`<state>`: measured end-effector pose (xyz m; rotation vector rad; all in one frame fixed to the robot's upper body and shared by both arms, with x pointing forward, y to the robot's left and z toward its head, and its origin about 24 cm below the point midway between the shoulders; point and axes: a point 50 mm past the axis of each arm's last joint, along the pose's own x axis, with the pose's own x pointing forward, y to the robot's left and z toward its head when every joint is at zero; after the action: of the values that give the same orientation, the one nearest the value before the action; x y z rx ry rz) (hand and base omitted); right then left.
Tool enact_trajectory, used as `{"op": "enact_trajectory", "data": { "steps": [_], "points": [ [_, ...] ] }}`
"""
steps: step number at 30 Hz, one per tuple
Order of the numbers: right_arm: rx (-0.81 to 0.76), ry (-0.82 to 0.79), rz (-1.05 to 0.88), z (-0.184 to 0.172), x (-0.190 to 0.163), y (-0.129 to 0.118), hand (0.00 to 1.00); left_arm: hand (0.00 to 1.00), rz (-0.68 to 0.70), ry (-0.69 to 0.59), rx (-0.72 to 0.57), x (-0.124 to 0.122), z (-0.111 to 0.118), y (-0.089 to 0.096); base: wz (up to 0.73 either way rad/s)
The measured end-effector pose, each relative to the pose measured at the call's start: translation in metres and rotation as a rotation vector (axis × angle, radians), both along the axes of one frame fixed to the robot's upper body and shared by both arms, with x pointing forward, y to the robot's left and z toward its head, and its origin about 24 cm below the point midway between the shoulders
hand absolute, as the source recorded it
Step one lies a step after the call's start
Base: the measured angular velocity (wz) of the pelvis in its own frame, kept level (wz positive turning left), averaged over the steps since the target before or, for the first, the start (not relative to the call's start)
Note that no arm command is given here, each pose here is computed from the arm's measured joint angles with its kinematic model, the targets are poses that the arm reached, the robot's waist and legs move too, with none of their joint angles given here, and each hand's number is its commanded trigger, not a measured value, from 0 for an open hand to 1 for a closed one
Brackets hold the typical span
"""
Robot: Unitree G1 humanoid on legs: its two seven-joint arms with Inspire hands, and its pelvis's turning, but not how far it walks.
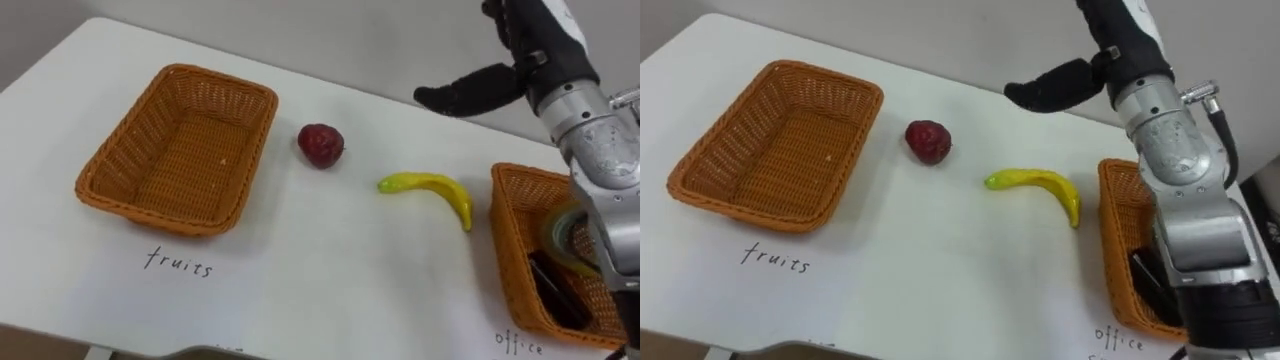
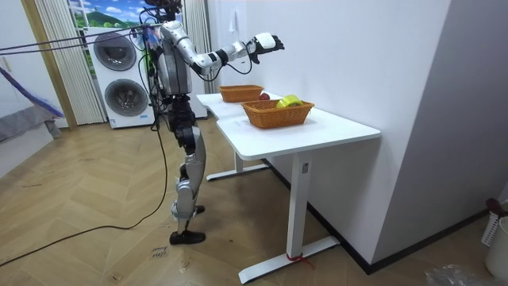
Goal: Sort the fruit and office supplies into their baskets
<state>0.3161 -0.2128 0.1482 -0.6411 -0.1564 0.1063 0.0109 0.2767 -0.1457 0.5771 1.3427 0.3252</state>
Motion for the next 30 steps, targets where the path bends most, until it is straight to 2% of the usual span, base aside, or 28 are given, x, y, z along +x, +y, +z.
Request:
{"op": "enact_trajectory", "data": {
  "steps": [3,11,17,30],
  "points": [
    [-0.093,0.077,0.022,-0.012,0.004,0.001,0.0,0.0,-0.009,-0.009,0.019,0.003,0.003,0.006,0.0],
    [-0.164,0.26,0.067,-0.041,0.006,-0.001,0.0,0.0,-0.041,-0.048,0.037,0.015,0.008,0.01,0.06],
    [-0.245,0.319,0.069,-0.045,0.005,-0.003,0.0,0.0,-0.036,-0.032,0.036,0.014,0.007,0.011,0.0],
    [-0.291,0.445,0.075,-0.058,0.003,-0.014,0.0,0.0,-0.04,-0.033,0.028,0.022,0.008,0.012,0.0]
  ]
}}
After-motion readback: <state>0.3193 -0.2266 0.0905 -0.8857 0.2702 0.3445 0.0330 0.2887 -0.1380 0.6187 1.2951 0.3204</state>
